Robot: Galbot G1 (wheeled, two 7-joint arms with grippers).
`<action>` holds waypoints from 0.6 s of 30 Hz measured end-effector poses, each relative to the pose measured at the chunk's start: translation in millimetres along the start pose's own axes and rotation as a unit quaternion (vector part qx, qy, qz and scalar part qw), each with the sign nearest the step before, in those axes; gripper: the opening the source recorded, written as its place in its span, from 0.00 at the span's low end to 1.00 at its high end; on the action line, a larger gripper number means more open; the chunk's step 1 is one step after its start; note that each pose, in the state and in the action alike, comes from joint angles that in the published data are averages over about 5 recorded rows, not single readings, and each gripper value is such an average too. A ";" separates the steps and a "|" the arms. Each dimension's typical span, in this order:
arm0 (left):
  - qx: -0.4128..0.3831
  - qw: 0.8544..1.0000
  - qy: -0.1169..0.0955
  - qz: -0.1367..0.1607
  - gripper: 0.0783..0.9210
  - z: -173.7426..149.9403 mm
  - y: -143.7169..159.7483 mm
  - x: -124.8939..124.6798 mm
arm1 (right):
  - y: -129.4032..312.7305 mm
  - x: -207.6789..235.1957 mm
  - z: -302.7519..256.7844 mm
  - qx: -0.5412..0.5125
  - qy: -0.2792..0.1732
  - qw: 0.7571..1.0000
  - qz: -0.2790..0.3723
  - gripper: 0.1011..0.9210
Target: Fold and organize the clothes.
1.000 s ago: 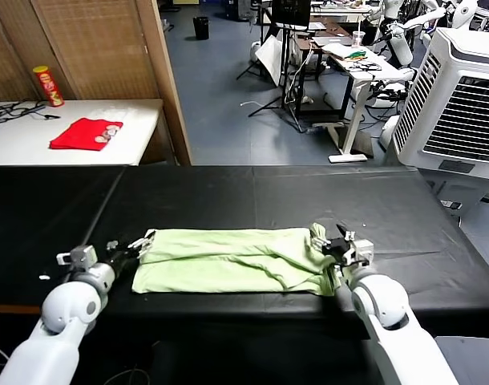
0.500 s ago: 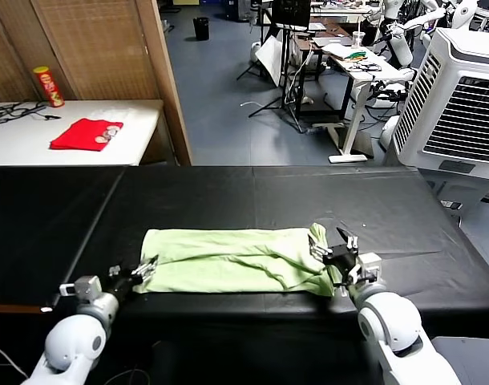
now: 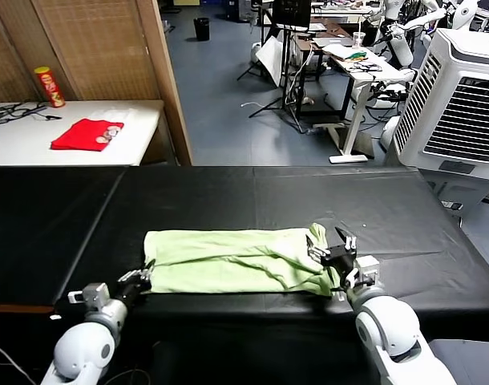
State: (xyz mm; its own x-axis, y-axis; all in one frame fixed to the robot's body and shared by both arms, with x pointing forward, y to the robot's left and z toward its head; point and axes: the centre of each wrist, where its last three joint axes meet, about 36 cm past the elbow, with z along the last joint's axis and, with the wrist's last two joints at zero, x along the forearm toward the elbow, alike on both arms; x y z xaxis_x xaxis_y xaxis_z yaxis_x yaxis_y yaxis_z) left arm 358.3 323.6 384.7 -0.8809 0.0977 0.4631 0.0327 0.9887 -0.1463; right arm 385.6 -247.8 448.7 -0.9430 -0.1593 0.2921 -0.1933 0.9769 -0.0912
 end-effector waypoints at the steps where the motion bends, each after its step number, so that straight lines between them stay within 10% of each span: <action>1: -0.010 1.000 -0.001 -0.003 0.09 -0.7 1.1 0.0 | -0.3 0.6 -0.4 0.000 -0.001 1.000 0.001 0.85; 18: -0.287 0.946 -0.022 -0.147 0.09 -46.7 94.1 21.4 | 0.4 8.6 1.4 -0.012 -0.001 1.000 0.012 0.85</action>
State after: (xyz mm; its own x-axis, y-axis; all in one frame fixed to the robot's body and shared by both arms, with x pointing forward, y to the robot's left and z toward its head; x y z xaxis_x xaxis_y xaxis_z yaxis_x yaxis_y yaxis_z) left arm 364.6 424.0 421.7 -0.9104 -0.1831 0.3710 0.0236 0.8723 0.4884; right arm 377.0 -248.9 449.9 -0.9480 -0.1355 0.2881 -0.1634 0.9837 -0.0749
